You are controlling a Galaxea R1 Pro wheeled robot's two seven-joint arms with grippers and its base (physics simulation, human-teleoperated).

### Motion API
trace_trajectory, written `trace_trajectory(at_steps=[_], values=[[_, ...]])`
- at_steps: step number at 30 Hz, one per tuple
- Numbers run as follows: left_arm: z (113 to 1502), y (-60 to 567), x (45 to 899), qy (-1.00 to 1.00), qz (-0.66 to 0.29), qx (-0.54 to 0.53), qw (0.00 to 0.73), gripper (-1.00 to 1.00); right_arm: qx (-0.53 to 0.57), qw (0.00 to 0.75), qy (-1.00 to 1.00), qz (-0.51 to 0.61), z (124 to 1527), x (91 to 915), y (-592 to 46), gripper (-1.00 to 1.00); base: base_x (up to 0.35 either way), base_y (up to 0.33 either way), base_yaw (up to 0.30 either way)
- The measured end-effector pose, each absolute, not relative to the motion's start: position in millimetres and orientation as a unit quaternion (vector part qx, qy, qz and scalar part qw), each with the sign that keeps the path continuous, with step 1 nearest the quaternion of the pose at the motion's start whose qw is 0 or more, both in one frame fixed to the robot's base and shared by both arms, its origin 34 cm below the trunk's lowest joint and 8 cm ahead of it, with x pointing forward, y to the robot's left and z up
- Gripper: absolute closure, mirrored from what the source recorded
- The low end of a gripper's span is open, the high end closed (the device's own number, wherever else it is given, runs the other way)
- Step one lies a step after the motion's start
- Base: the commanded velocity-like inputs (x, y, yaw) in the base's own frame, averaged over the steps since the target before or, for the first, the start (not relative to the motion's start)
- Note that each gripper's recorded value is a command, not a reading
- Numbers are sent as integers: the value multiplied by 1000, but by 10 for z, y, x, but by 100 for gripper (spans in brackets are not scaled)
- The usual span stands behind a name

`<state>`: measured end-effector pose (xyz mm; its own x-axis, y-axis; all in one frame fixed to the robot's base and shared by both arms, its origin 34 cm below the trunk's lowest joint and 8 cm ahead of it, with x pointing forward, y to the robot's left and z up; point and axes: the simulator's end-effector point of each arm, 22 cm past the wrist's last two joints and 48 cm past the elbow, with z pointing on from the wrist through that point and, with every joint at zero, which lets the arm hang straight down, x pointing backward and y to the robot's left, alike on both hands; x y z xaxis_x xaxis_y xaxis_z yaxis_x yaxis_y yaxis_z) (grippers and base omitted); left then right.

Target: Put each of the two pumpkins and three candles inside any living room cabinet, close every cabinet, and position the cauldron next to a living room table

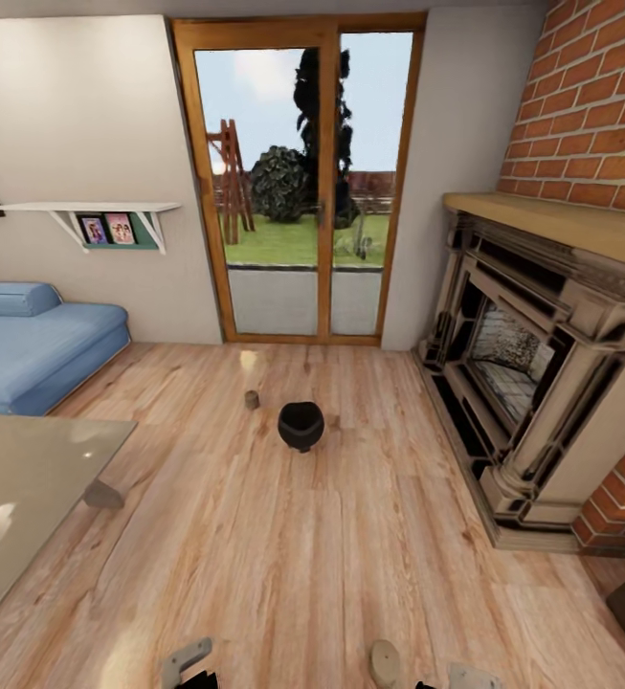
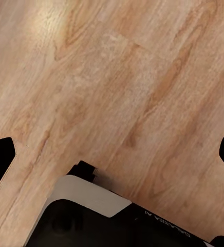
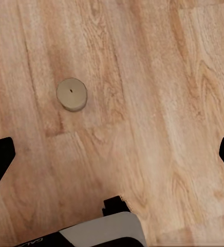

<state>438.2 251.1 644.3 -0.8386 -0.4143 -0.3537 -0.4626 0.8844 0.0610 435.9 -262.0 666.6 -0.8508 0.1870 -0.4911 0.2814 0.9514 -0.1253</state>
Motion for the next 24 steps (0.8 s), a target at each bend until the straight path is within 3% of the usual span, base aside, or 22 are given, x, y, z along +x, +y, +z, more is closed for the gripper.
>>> trace_trajectory(at_steps=[14,24], values=[[6444,2511,4382,956,72,-229,168,-100,122,243,957,-96,6665,4356,-2616,-100,28,270,0],[6443,2511,4379,956,72,-229,168,-100,122,243,957,-96,6664,4353,-2613,-100,193,282,0]])
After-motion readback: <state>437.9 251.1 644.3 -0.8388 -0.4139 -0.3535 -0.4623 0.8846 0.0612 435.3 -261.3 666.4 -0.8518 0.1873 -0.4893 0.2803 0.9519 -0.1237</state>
